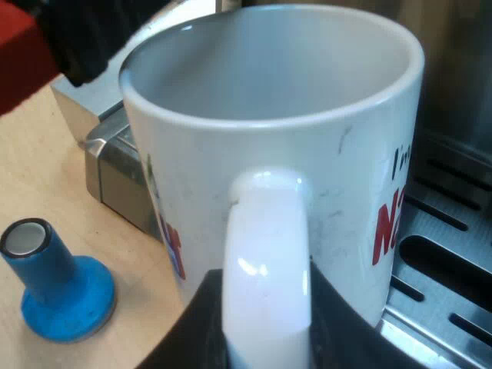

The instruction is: Remove mug from coffee machine

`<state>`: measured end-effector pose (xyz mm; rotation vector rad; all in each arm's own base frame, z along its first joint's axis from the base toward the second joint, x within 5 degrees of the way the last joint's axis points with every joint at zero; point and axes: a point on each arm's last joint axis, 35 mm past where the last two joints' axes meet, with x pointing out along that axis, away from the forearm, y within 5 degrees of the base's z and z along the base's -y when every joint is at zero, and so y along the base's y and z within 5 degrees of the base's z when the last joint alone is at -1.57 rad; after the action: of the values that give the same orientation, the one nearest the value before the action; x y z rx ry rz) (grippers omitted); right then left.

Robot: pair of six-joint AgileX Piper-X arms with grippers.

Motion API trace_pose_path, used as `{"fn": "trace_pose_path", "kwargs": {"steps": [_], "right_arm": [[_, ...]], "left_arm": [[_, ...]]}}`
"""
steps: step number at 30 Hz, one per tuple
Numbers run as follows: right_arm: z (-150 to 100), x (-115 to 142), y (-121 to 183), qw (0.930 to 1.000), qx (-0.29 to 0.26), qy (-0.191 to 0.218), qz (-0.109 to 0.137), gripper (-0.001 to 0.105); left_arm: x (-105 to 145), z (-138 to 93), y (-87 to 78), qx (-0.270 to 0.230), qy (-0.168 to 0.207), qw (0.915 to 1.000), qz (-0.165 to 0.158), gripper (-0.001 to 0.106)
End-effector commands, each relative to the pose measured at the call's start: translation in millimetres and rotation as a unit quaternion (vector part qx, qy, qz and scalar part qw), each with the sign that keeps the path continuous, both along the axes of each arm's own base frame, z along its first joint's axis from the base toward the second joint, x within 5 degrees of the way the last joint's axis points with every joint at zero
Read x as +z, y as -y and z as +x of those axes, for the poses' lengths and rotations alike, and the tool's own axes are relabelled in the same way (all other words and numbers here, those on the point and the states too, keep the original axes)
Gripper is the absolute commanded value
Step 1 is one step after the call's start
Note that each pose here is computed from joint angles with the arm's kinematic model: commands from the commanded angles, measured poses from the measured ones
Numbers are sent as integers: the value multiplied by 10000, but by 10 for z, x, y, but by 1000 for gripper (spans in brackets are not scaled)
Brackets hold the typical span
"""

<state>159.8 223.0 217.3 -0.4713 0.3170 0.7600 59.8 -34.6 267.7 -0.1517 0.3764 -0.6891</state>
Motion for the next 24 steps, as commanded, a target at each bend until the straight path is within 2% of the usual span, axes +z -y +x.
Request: {"fn": "trace_pose_path", "kwargs": {"steps": [1,3,6,7,11,16,17,18,24], "right_arm": [[-33,201,47,9992,-107,90,367,0],[-69,259,105,9987,-225,-30,456,0],[-149,334,243,9990,-369,-113,225,0],[-167,366,272,9990,-380,-100,235,0],[-291,451,460,9989,-408,-245,-24,0],[-371,532,581,9988,-408,-256,-44,0],[-388,559,607,9989,-407,-236,-11,0],[-504,691,781,9980,-496,-275,262,0],[-662,843,1021,9961,-591,-227,614,0]], "left_arm": [[113,-23,-3,-34,144,9998,-111,76],[166,-38,-8,-32,211,9997,-144,76],[167,-43,-2,-71,19,9993,-367,76],[167,-47,2,-135,1,9991,-396,76],[230,-74,5,-280,-58,9978,-591,76],[371,-124,-12,-289,141,9973,-665,76],[424,-144,-17,-305,191,9968,-712,76],[462,-162,-17,-362,233,9963,-740,76],[500,-204,12,-769,264,9937,-768,76]]}}
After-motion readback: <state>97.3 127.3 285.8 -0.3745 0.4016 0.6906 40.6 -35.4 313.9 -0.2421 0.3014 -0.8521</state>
